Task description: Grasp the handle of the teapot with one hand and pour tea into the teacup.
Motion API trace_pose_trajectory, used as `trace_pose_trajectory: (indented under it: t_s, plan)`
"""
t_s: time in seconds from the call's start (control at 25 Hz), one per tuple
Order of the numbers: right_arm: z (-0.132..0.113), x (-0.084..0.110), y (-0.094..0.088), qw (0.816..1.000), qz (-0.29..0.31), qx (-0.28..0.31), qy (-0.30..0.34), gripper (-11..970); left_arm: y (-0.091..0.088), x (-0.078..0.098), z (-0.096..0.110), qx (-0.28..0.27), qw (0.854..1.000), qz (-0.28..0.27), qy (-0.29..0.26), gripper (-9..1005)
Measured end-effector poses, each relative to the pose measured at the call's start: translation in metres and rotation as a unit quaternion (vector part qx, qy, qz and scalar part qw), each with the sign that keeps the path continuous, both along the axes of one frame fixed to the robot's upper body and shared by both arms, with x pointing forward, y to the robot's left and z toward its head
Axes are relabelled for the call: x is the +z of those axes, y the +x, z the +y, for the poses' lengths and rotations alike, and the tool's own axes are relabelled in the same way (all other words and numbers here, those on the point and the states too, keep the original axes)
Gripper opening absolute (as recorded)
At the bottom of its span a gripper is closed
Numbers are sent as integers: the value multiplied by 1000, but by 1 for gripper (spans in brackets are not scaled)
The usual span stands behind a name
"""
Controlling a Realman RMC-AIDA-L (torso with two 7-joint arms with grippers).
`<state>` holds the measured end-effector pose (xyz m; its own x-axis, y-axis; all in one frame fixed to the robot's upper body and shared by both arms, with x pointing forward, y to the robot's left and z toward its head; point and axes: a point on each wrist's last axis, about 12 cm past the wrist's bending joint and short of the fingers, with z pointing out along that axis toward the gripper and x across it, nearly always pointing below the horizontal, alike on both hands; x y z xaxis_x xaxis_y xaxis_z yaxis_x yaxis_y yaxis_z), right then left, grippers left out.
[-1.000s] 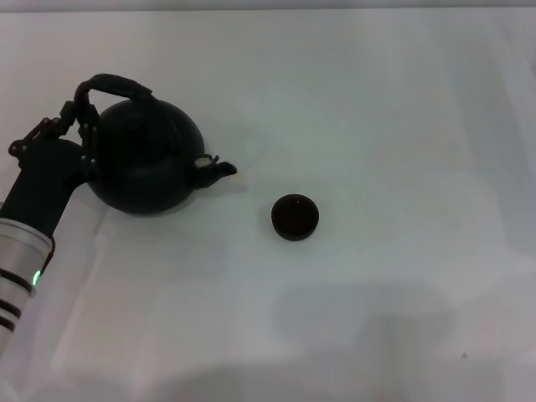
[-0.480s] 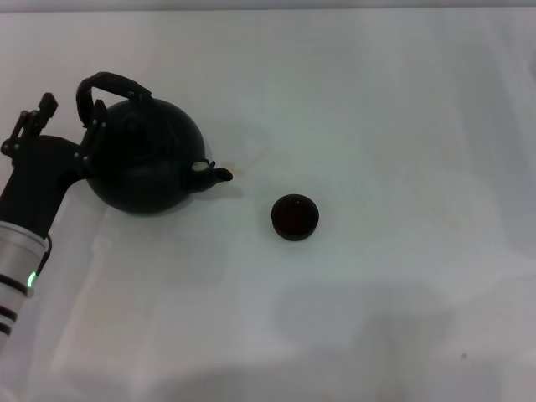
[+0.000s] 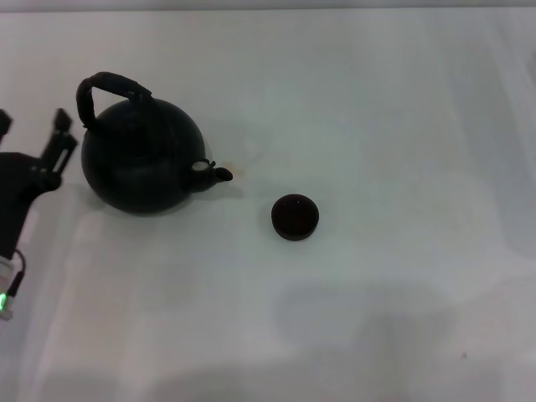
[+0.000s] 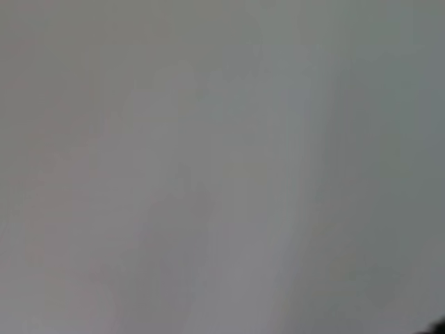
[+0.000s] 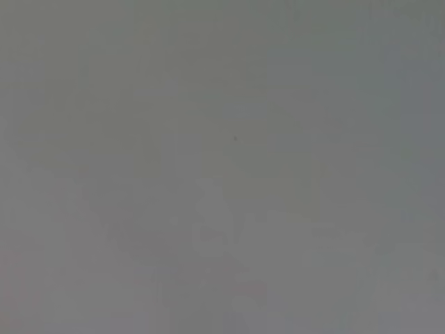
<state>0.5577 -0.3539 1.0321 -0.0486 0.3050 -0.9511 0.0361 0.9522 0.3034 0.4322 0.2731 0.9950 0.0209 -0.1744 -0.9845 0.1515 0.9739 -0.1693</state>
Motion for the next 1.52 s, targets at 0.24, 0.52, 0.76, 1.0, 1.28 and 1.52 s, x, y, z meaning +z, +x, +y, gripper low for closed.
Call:
trace_pose_trajectory:
  t_s: [0.24, 0.52, 0.76, 1.0, 1.28, 1.52]
  plan:
    - [5, -2, -1, 1000, 8, 24, -19, 835, -4, -3, 26, 63, 997, 8, -50, 838]
    - [5, -5, -5, 999, 14, 31, -32, 835, 9, 0, 53, 104, 990, 8, -94, 834]
    - [12, -9, -7, 992, 19, 61, -108, 835, 17, 3, 56, 122, 987, -3, -103, 834]
    - [12, -8, -7, 992, 18, 61, -111, 835, 18, 3, 58, 131, 986, -2, -104, 835]
    - [7, -7, -8, 992, 17, 52, -112, 835, 22, 4, 62, 153, 982, -5, -114, 835]
    - [2, -6, -10, 992, 11, 45, -115, 835, 33, 7, 59, 145, 983, -7, -111, 835]
